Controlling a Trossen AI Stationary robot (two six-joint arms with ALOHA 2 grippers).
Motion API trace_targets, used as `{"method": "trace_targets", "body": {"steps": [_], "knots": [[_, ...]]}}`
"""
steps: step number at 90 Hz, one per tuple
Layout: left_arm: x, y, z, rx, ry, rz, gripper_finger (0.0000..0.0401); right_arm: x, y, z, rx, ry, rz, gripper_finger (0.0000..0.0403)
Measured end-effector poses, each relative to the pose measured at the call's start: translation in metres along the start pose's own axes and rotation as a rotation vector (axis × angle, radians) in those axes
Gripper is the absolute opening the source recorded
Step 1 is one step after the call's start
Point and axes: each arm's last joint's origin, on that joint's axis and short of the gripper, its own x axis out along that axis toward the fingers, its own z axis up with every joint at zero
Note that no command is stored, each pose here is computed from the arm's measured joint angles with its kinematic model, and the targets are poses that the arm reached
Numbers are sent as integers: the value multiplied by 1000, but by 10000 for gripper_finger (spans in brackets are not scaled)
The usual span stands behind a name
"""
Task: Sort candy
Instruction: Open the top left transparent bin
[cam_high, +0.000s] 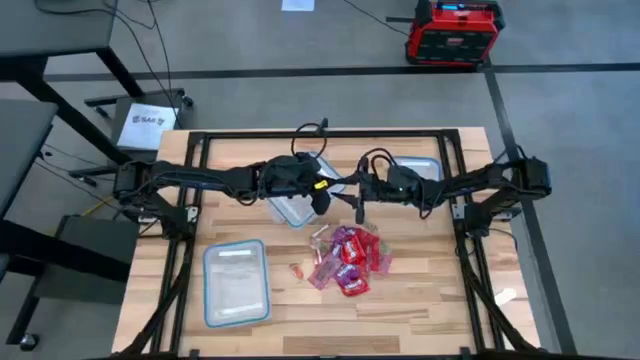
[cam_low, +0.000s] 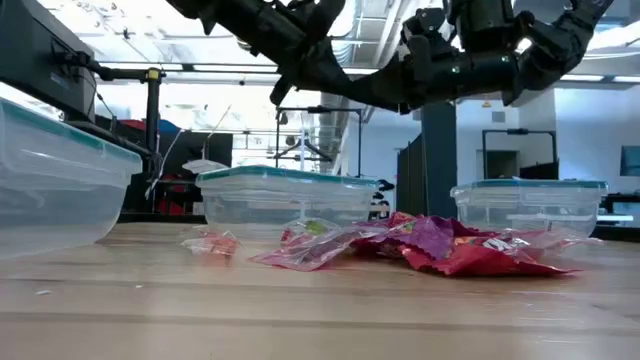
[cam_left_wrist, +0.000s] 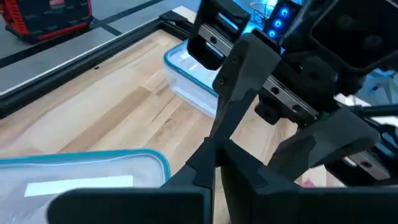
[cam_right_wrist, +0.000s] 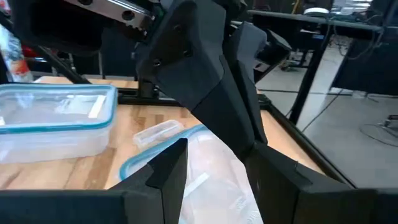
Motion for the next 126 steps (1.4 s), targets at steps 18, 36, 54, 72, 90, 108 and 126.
{"method": "trace_targets", "body": {"steps": [18, 36, 54, 72, 90, 108, 126], "knots": [[0, 0, 2, -61, -25, 0, 0, 0, -2, 0, -22, 12, -96, 144], [-1, 1, -1, 119, 32, -1, 1, -1, -4, -7, -50, 71, -144, 144], [-3, 10, -12, 271, 168, 42, 36, -1, 0, -8, -73, 85, -110, 144], [-11, 21, -36, 331, 440, 114, 67, -3, 12, -19, 97, 205, -37, 144], [-15, 30, -49, 361, 546, 145, 70, -11, 24, -40, 274, 446, 110, 144], [-8, 49, -60, 409, 492, 128, 68, -15, 24, -57, 337, 457, 95, 144], [-9, 75, -89, 406, 514, -12, 68, -8, 10, -90, 421, 435, 71, 144]]}}
